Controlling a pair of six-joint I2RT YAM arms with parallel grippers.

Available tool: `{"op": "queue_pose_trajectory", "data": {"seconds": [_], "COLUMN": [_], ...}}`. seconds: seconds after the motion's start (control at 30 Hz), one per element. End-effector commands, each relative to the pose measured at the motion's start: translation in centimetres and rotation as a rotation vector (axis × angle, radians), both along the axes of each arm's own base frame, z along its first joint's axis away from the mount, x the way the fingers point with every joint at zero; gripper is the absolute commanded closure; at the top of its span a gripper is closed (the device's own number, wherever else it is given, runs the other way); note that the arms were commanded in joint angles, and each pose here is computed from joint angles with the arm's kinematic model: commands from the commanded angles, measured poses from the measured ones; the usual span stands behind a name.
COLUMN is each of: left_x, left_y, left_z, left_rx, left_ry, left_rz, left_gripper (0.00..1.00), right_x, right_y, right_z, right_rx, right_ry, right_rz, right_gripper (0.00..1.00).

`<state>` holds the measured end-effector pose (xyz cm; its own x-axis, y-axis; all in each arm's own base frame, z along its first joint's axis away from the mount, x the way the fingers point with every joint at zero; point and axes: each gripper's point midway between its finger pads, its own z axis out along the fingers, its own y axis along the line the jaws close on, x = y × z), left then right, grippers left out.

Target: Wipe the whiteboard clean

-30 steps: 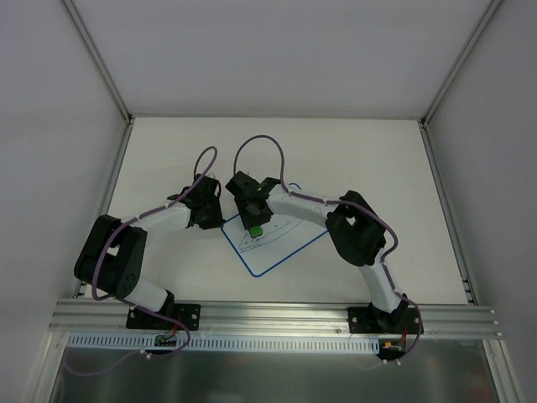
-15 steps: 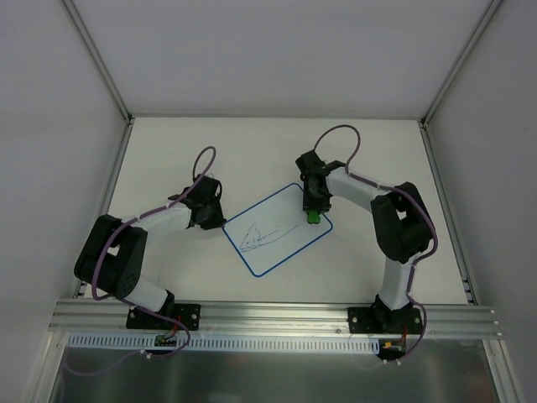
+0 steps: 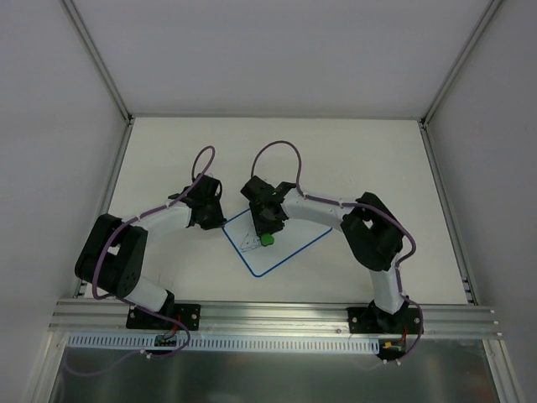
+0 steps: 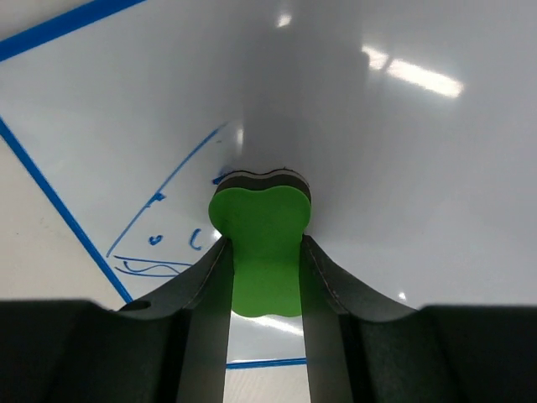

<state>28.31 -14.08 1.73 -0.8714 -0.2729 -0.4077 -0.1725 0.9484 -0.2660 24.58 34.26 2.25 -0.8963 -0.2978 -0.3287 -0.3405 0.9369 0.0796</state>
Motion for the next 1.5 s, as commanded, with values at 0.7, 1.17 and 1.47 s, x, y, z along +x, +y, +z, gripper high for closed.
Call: {"op": "queue_pose_trajectory", "data": {"seconds": [0.7, 1.17, 1.47], "left_x": [-1.5, -0.6, 0.7], "left_y": [0.3, 0.2, 0.4], "left_z": [-1.2, -0.1, 2.1], "left_rx": [0.028, 0.031, 0.051], "left_ry": [0.097, 0.056, -0.026], "left_rz": [0.028, 0.015, -0.024], "left_gripper": [1.0, 1.0, 0.96], "right_x": [0.0, 2.1, 3.9], "right_y": [0.4, -3.7, -3.5], "right_z": [-2.9, 0.5, 6.1], "right_rx": [-0.083, -0.147, -0.039], "right_ry": [0.161, -0.006, -0.165], "right_rz": [-0.022, -0.113, -0.073], "right_gripper": [1.0, 0.85, 0.14]}}
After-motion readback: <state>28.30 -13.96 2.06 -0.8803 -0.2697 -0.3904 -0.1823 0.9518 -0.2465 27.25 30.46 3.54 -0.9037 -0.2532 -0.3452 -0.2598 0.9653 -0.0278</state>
